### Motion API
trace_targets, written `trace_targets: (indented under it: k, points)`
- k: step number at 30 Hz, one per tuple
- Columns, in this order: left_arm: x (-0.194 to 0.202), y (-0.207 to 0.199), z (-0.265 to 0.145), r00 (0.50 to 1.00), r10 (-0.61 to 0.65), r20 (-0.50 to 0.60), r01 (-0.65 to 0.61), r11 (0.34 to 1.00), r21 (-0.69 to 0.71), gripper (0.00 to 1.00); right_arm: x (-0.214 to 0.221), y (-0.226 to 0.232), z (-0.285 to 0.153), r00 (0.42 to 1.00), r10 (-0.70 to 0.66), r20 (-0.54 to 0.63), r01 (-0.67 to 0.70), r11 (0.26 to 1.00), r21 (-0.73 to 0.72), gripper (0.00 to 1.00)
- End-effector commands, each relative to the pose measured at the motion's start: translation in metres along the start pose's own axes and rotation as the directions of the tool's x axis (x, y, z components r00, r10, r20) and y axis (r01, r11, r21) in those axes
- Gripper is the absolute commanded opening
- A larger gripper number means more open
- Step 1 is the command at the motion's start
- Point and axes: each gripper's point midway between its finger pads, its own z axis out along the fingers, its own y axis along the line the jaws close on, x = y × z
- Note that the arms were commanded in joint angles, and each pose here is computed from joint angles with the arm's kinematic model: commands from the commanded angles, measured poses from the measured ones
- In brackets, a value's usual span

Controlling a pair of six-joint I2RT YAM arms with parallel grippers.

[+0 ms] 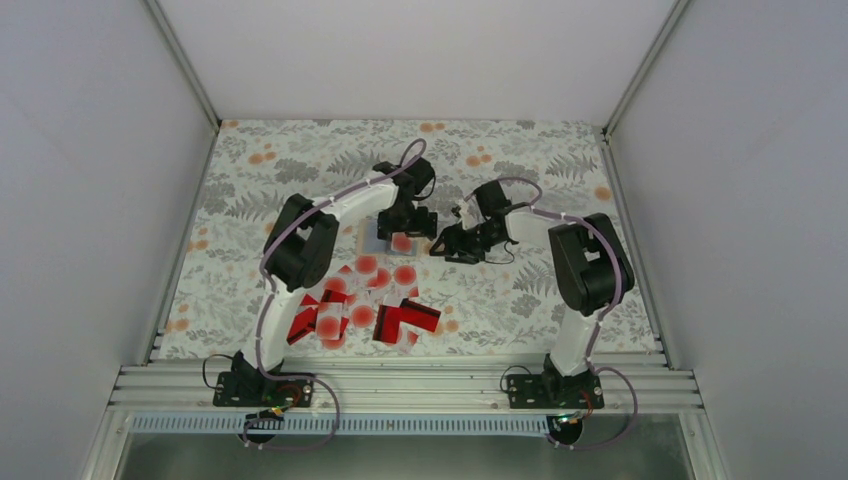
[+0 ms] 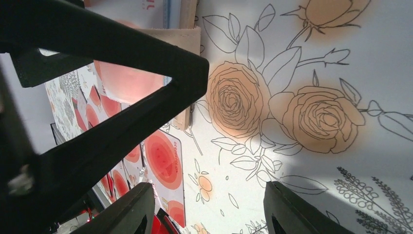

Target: Put the credit cards into the card holder

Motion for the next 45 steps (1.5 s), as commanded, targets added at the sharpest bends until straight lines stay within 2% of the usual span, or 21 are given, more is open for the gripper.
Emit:
trace_targets:
  k: [1, 8, 26, 30, 35, 38, 45]
  points:
    - [0.028, 0.046, 0.024, 0.992, -0.007, -0.126, -0.018, 0.980, -0.198, 1.00, 0.000, 0.005, -0.010, 0.999, -0.023, 0.025, 0.023, 1.000, 0.003, 0.57]
    - [0.020, 0.048, 0.012, 0.995, 0.012, -0.097, -0.039, 0.959, -0.280, 1.00, 0.000, 0.008, -0.015, 0.999, -0.026, 0.033, 0.026, 1.000, 0.009, 0.58]
    - [-0.001, 0.047, -0.042, 0.999, 0.032, 0.017, -0.024, 0.937, -0.347, 1.00, 0.005, 0.010, -0.023, 0.998, -0.037, 0.043, 0.036, 0.999, 0.025, 0.58]
    - [-0.012, 0.038, -0.072, 0.992, 0.056, 0.109, -0.020, 0.953, -0.302, 1.00, 0.003, 0.018, -0.027, 0.997, -0.043, 0.057, 0.043, 0.999, 0.005, 0.57]
    - [-0.022, 0.032, -0.121, 0.964, 0.108, 0.244, -0.056, 0.976, -0.209, 1.00, 0.000, 0.046, -0.034, 0.994, -0.072, 0.081, 0.080, 0.992, -0.100, 0.57]
    - [-0.014, 0.046, -0.138, 0.956, 0.106, 0.274, -0.063, 0.985, -0.164, 0.88, -0.002, 0.062, -0.035, 0.992, -0.086, 0.089, 0.099, 0.985, -0.143, 0.57]
    - [0.001, 0.089, -0.121, 0.963, 0.086, 0.255, -0.090, 0.996, 0.002, 0.44, -0.013, 0.112, -0.020, 0.989, -0.124, 0.085, 0.140, 0.964, -0.227, 0.55]
